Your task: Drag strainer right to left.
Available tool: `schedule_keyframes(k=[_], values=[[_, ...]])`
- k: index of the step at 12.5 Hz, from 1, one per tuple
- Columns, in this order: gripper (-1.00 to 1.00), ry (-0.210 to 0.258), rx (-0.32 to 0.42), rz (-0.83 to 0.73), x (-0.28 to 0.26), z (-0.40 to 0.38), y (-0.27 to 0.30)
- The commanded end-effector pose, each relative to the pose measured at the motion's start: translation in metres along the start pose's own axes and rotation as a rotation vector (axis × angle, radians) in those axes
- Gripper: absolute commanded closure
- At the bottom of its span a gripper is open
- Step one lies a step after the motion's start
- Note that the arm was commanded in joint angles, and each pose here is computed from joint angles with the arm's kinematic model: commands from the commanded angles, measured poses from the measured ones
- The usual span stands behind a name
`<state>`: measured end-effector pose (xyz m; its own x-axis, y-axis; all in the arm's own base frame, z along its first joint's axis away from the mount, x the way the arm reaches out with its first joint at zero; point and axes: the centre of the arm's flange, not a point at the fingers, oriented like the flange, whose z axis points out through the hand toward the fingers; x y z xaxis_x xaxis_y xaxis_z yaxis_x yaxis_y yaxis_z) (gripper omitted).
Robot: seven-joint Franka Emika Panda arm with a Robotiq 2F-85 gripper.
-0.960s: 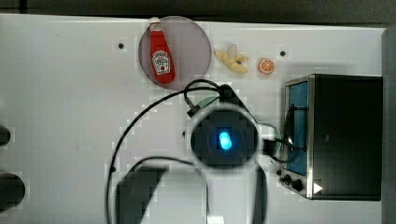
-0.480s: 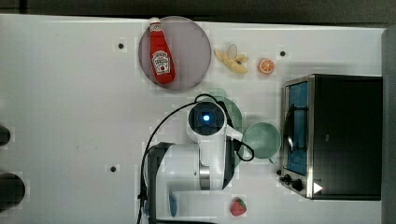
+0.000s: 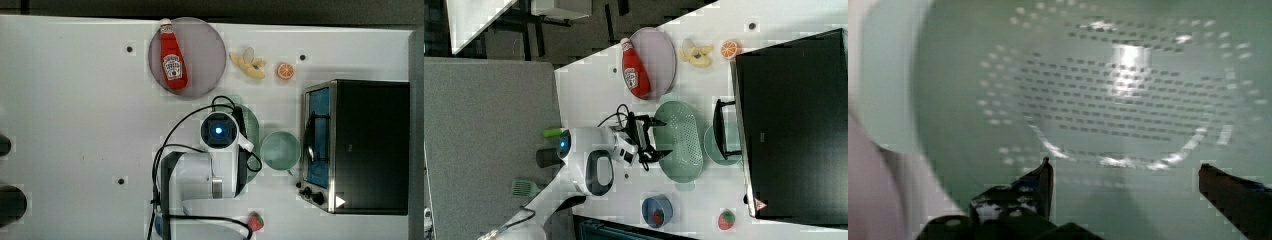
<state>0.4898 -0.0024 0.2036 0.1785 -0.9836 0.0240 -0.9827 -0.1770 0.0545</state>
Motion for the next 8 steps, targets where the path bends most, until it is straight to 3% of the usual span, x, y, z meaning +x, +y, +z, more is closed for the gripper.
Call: schedule_keyframes(k=[1, 8], values=[[-1.00, -0.019, -0.029, 0.084, -0.019, 0.036, 0.004], [-1.00, -0.029, -0.043, 0.102, -0.067, 0.049, 0.006]])
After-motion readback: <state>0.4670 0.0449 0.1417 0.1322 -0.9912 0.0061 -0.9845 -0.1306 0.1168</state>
